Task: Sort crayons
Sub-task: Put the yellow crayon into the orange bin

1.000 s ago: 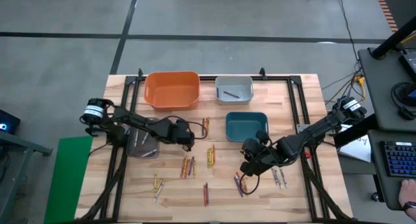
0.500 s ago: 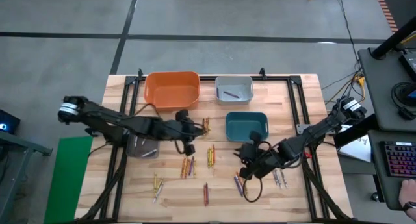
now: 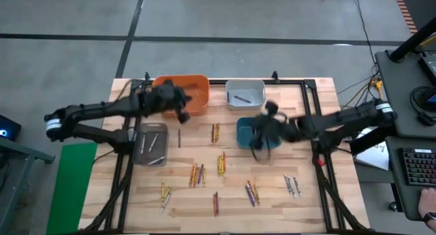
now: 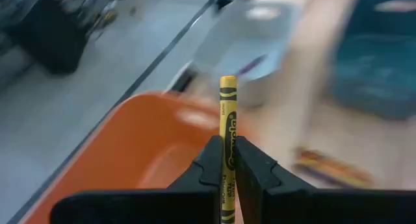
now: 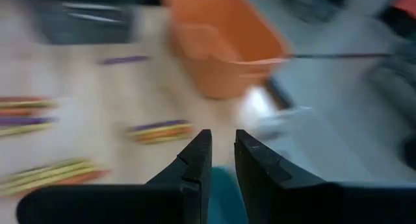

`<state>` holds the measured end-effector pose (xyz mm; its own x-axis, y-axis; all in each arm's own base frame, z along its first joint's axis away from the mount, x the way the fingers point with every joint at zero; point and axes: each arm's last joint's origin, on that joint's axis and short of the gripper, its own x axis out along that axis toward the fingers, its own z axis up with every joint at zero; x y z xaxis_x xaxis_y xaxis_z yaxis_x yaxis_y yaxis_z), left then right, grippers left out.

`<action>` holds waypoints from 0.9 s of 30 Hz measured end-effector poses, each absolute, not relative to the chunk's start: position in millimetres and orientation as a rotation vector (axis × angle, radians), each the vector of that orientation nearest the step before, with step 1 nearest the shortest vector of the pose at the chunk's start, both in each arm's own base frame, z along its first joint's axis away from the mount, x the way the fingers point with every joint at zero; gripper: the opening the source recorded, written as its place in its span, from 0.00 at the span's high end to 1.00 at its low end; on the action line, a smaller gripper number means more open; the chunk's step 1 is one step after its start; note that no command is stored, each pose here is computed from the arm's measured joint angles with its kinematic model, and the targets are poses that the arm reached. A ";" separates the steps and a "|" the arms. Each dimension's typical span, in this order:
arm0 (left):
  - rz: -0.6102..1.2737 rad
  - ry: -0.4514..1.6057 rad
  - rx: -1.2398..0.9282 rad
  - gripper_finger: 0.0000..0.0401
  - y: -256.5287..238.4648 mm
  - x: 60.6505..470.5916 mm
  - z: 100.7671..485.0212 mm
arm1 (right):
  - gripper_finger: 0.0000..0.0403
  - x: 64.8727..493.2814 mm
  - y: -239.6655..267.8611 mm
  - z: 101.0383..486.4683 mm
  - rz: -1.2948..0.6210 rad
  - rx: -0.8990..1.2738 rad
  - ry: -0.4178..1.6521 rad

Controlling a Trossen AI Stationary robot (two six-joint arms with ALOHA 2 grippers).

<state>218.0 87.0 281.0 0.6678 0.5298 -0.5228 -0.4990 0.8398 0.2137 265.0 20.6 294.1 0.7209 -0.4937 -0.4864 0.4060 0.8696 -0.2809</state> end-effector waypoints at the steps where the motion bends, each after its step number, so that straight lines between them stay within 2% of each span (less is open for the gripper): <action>1: 0.585 0.616 0.046 1.00 98.4 214.8 279.6 | 0.86 265.6 6.5 294.4 -0.543 -0.169 0.593; 4: 0.554 0.643 0.007 1.00 127.0 205.3 273.4 | 0.86 263.4 -35.6 294.1 -0.659 -0.167 0.631; 7: 0.555 0.658 -0.048 1.00 147.1 195.9 267.7 | 0.86 258.6 -74.4 293.6 -0.692 -0.070 0.630; 12: 0.640 0.719 -0.218 1.00 165.8 181.9 256.0 | 0.86 242.7 -129.4 299.0 -0.675 0.369 0.472; 17: 0.675 0.773 -0.352 1.00 168.5 178.9 250.7 | 0.86 226.0 -156.7 298.8 -0.641 0.725 0.384; 22: 0.640 0.789 -0.391 1.00 172.4 182.4 243.2 | 0.86 221.0 -163.7 298.9 -0.675 0.797 0.355; 27: 0.596 0.840 -0.285 1.00 187.0 191.6 226.8 | 0.86 221.0 -168.9 294.7 -0.774 0.794 0.344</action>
<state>191.6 187.0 226.8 0.5183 0.3803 -0.7660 -0.5978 0.8016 -0.0065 221.0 -168.9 294.7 0.6799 -0.4893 -0.5462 0.7333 0.4512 0.5086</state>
